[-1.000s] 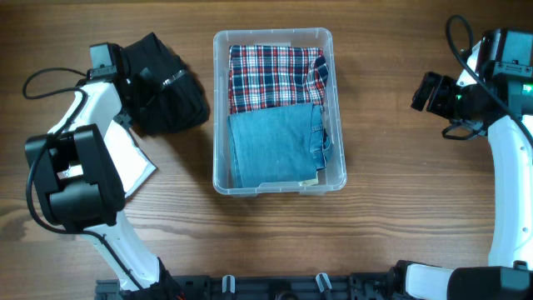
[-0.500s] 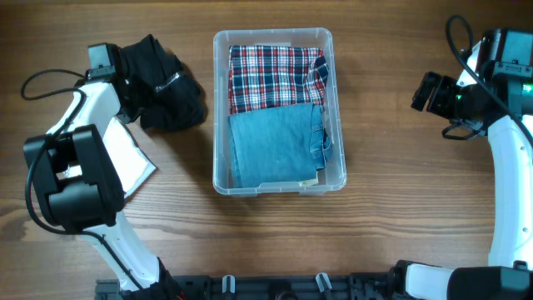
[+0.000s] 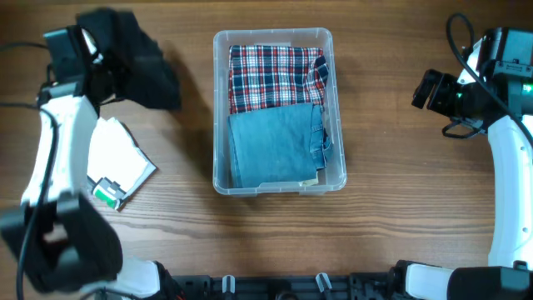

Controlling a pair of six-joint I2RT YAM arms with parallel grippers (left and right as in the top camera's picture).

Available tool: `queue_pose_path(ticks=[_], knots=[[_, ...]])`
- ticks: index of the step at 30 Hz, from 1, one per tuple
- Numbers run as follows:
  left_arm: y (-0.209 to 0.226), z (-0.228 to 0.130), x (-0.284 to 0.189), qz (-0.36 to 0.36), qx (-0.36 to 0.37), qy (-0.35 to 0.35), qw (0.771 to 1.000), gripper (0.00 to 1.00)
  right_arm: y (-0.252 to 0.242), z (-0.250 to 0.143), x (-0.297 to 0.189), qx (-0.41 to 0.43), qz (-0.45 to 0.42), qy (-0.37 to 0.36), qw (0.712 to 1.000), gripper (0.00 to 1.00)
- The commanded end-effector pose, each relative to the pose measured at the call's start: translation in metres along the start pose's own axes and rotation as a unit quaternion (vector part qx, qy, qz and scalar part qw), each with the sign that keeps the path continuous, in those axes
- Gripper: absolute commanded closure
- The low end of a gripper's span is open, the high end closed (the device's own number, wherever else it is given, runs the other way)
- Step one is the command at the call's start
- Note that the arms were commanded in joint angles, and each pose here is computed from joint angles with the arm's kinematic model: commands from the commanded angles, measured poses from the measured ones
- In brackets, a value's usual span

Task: Pack container
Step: 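Lift the black trousers with the left gripper and carry over the bin, then lower the black trousers onto the jeans and open the left gripper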

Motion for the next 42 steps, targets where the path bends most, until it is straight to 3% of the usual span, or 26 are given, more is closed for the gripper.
queue_pose_path(ticks=[1,5,8,14,16,23,28,31,37,42], knots=[[-0.053,-0.005,-0.056,-0.101,0.060,-0.016,0.993,0.96,-0.001,0.000,0.000,-0.006,-0.001,-0.002,1.000,0.00],[-0.101,-0.035,-0.102,-0.191,0.107,-0.001,0.976,0.96,-0.001,0.000,0.000,-0.006,-0.001,-0.002,1.000,0.00],[-0.143,-0.084,-0.132,-0.289,0.206,0.050,0.933,0.96,-0.001,0.000,0.000,-0.006,-0.001,-0.002,1.000,0.00],[-0.181,-0.165,-0.146,-0.348,0.288,0.123,0.884,0.96,-0.001,0.000,0.000,-0.006,-0.001,-0.002,1.000,0.00],[-0.187,-0.184,-0.145,-0.350,0.299,0.137,0.877,0.96,-0.001,0.000,0.000,-0.006,-0.001,-0.002,1.000,0.00],[-0.188,-0.214,-0.105,-0.269,0.222,0.155,0.924,0.96,-0.001,0.000,0.000,-0.006,-0.001,-0.002,1.000,0.00],[-0.174,-0.226,-0.050,-0.194,0.151,0.177,0.953,0.96,-0.001,0.000,0.000,-0.006,-0.001,-0.002,1.000,0.00],[-0.163,-0.239,-0.018,-0.158,0.114,0.200,0.960,0.96,-0.001,0.000,0.000,-0.006,-0.001,-0.002,1.000,0.00],[-0.138,-0.258,0.023,-0.101,0.113,0.224,0.963,0.96,-0.001,0.000,0.000,-0.006,-0.001,-0.002,1.000,0.00],[-0.113,-0.240,0.026,-0.019,0.126,0.158,0.979,0.96,-0.001,0.000,0.000,-0.006,-0.001,-0.002,1.000,0.00]])
Point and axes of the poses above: each gripper's point midway between its finger pads, its own x axis out along the fingers, its own y axis along the line the jaws close on, z = x × y, the point moved 4 cm from there along -x, back along the fingers, and after that the axes turned 14 degrees about -x, right-handed, at the moved point
